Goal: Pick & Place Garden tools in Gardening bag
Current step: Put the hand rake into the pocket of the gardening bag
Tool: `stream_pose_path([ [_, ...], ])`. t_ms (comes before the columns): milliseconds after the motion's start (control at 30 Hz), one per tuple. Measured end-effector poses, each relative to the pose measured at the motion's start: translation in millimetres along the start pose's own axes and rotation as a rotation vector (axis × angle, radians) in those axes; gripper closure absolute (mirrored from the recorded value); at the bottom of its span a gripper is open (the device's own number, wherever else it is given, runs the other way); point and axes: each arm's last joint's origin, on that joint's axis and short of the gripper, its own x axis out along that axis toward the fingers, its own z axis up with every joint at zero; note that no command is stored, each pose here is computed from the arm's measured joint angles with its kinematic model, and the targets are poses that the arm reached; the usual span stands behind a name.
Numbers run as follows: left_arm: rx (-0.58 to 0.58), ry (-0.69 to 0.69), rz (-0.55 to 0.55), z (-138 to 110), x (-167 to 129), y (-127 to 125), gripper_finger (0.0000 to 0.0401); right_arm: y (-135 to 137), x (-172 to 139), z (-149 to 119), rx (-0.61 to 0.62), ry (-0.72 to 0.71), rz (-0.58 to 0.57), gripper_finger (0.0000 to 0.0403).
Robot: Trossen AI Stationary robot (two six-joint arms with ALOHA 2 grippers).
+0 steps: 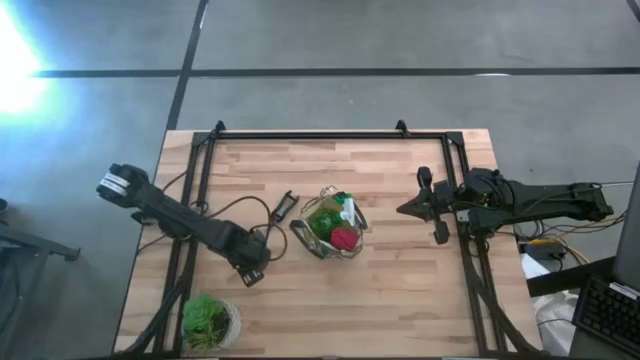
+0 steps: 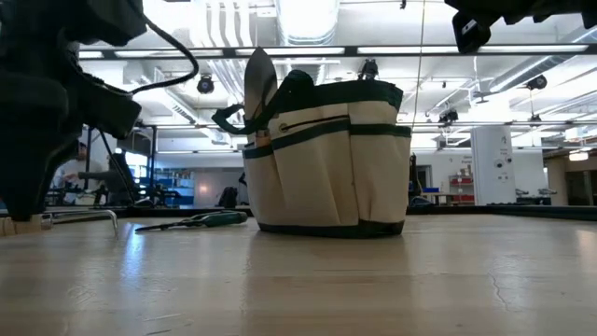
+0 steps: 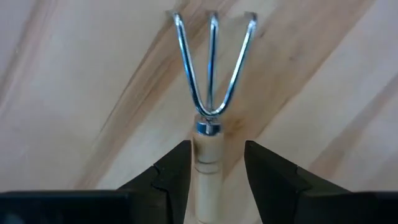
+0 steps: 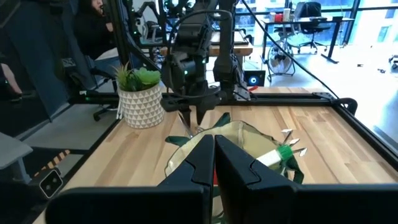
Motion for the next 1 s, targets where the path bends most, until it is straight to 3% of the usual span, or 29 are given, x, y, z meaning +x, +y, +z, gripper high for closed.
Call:
stream_pose_path([
  [633, 0.001, -0.042, 0.119, 4.6, 18.3, -0.2, 0.0256, -0.1, 0.1, -0.6, 0.001, 0.001, 0.0, 0.0394],
  [1000, 0.028, -0.076, 0.146, 5.8, 18.8, 0.5, 0.0333, -0.1, 0.2, -1.0, 0.001, 0.002, -0.001, 0.0394],
])
